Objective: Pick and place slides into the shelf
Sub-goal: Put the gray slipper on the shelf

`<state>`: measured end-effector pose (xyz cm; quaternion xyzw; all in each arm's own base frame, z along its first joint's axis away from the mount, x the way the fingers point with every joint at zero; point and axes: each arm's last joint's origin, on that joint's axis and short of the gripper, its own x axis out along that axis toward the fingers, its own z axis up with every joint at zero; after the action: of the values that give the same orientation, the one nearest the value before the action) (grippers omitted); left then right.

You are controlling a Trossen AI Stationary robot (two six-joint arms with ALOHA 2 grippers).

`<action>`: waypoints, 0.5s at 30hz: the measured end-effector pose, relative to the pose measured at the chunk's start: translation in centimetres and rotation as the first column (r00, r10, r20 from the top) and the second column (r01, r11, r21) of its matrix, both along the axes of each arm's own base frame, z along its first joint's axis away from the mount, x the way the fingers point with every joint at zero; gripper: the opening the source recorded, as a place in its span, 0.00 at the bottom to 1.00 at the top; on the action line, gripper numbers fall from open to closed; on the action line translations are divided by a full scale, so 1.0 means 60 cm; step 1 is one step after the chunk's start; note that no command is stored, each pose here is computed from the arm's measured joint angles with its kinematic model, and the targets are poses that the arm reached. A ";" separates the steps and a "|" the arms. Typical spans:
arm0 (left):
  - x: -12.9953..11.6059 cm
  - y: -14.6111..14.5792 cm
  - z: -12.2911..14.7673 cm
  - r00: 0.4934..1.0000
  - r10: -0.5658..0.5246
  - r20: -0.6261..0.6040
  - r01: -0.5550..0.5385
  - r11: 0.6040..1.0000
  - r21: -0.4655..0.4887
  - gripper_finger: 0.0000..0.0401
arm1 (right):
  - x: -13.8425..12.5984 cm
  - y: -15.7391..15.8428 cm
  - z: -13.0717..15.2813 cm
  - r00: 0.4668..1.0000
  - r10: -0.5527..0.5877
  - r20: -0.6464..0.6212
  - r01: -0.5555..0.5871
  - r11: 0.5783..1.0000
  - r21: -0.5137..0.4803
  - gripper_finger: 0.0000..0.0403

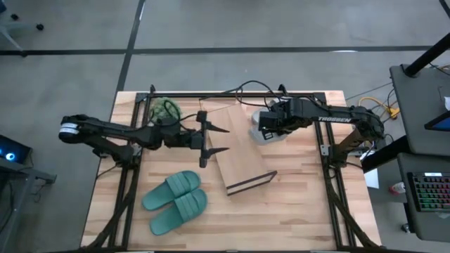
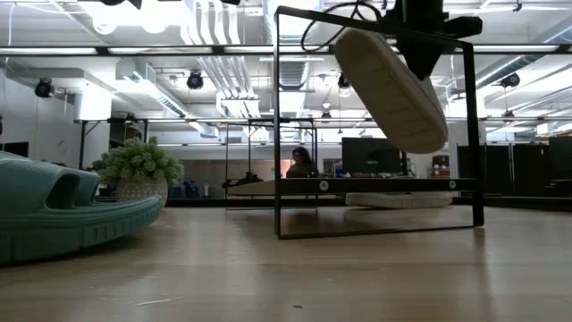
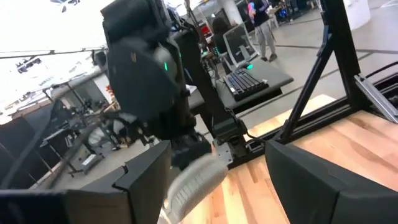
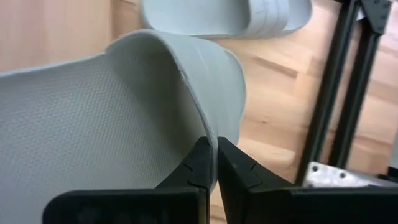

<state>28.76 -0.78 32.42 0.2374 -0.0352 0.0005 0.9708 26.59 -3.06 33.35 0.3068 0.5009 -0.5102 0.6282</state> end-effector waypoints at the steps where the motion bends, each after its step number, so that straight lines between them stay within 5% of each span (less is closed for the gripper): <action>1: 0.000 0.000 -0.001 1.000 0.007 -0.003 -0.007 1.000 -0.001 0.61 | 0.001 0.004 0.005 1.000 0.000 0.016 0.000 1.000 -0.001 0.02; 15: -0.052 0.007 0.042 0.992 0.120 0.044 -0.120 0.993 -0.011 0.62 | 0.017 0.048 0.058 0.981 0.068 0.180 -0.058 0.996 -0.061 0.02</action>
<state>25.61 -0.34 34.92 0.2352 -0.0423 0.0641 0.9689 27.60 -0.20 36.80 0.3185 0.4365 -0.4736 0.6955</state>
